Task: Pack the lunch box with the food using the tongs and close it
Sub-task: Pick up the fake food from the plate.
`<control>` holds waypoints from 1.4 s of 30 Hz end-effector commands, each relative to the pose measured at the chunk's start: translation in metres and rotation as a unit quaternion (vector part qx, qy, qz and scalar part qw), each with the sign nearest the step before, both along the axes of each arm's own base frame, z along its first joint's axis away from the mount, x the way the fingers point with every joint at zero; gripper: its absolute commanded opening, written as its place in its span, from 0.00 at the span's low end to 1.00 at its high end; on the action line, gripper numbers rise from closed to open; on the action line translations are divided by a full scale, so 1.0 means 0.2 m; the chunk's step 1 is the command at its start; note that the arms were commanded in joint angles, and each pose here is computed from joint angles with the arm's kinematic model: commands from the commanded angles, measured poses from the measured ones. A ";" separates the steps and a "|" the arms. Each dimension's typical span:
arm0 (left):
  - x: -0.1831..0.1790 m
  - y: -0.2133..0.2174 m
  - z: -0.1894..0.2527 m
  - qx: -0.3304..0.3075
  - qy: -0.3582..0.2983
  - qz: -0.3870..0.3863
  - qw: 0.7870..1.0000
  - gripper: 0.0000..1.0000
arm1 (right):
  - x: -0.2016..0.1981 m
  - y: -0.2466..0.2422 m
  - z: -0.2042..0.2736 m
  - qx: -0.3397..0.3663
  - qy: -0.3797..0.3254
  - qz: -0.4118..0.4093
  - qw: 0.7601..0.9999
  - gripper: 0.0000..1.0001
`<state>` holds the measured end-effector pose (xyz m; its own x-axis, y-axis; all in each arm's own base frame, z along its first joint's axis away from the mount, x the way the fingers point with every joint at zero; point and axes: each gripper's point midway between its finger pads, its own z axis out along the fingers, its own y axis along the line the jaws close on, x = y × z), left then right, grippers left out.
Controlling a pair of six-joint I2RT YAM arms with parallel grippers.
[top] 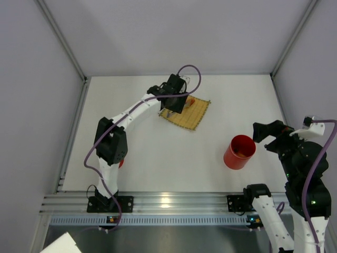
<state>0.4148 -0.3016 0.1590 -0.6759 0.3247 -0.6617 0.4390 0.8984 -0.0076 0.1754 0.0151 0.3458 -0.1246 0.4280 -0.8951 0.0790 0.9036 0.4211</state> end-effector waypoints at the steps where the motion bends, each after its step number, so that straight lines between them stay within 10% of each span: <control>1: 0.10 -0.09 0.11 -0.028 -0.049 -0.026 0.998 0.54 | 0.01 -0.01 0.04 -0.007 -0.006 -0.005 1.000 1.00; 21: 0.18 -0.10 -0.08 0.005 -0.037 -0.023 0.999 0.52 | 0.02 -0.02 0.01 -0.013 0.001 -0.005 1.000 0.99; 29: 0.16 -0.11 -0.07 -0.001 -0.033 -0.025 0.999 0.30 | 0.01 -0.02 0.01 -0.012 0.001 -0.005 1.000 0.99; 42: 0.08 -0.05 0.17 -0.028 -0.053 -0.008 0.998 0.24 | 0.02 -0.01 -0.01 -0.008 0.002 -0.002 1.000 0.99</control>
<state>0.4320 -0.3125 0.1321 -0.6583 0.3703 -0.6553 0.4740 0.8803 0.0213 0.1779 0.0151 0.3440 -0.1345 0.4209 -0.8971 0.0820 0.9069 0.4132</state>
